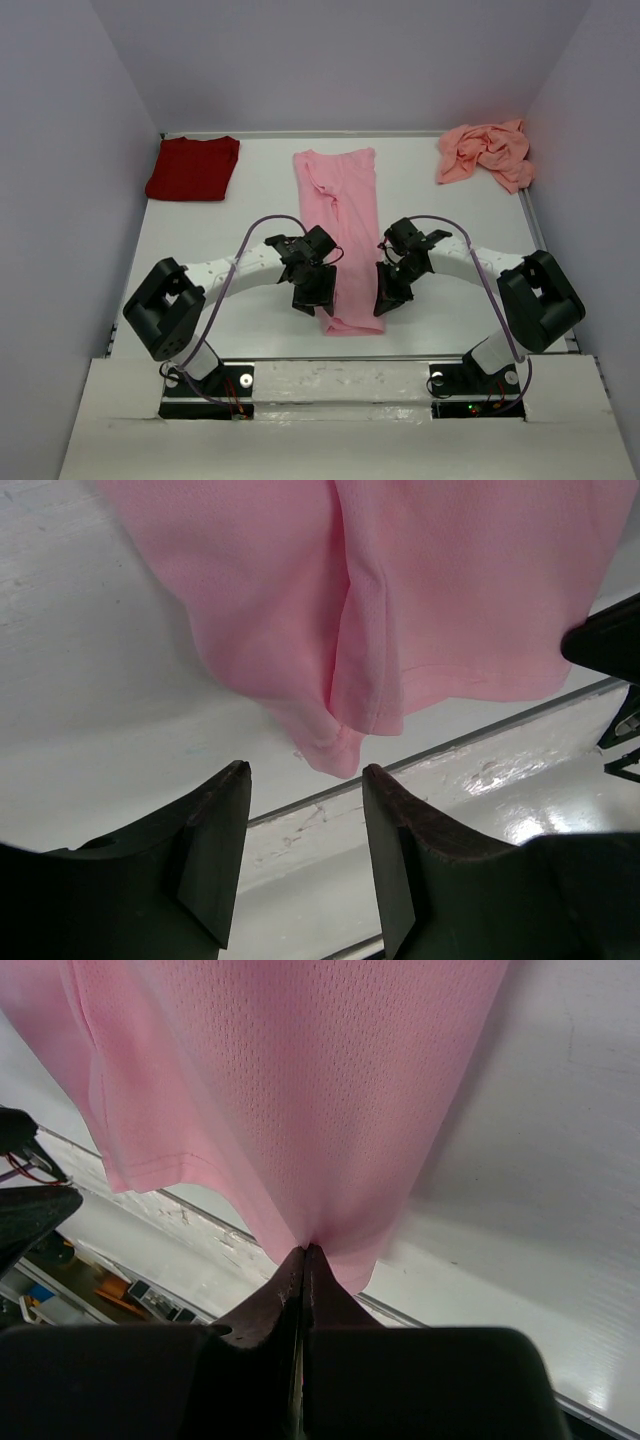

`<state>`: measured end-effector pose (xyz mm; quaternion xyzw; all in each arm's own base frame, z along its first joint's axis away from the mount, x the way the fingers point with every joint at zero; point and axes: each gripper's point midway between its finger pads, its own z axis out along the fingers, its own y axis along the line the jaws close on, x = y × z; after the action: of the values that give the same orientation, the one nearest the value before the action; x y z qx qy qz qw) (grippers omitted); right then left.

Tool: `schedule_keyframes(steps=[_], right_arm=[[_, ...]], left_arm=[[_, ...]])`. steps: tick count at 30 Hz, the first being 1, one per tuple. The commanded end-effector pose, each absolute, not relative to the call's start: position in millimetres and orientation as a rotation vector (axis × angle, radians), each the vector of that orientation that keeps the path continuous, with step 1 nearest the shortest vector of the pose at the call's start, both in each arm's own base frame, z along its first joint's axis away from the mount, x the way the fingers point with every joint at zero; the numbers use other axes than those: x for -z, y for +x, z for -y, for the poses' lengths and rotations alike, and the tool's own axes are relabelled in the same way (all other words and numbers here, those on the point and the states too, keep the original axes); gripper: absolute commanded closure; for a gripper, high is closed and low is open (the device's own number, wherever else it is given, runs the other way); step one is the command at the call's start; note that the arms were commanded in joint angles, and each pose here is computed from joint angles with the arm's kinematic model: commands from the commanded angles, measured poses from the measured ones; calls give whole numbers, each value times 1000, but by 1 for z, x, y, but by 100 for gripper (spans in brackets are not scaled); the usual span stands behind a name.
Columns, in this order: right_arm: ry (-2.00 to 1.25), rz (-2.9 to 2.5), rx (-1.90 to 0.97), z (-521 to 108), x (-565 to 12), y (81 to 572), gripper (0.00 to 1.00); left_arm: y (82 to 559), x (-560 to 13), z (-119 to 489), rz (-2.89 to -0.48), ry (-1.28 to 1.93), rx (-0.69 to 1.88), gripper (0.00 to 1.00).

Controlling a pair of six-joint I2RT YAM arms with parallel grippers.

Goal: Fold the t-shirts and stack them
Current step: Fold the tshirt

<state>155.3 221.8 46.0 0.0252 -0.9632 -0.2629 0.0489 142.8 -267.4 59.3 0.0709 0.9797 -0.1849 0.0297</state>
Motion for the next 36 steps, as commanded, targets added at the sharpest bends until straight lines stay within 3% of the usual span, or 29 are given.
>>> schedule_keyframes(steps=[1, 7, 22, 27, 36], right_arm=[[127, 2945, 826, -228, -51, 159, 100], [131, 2949, 829, -228, -52, 161, 100], [150, 2946, 828, -229, -51, 162, 100], [153, 2943, 827, -229, -50, 161, 100], [148, 2940, 820, -227, -49, 160, 100]], left_arm=[[140, -50, 264, -3053, 247, 546, 43], [140, -42, 267, -3070, 259, 552, 51], [161, -60, 289, -3005, 265, 603, 51], [161, -59, 294, -3012, 268, 623, 60], [155, -55, 286, -3037, 268, 579, 52]])
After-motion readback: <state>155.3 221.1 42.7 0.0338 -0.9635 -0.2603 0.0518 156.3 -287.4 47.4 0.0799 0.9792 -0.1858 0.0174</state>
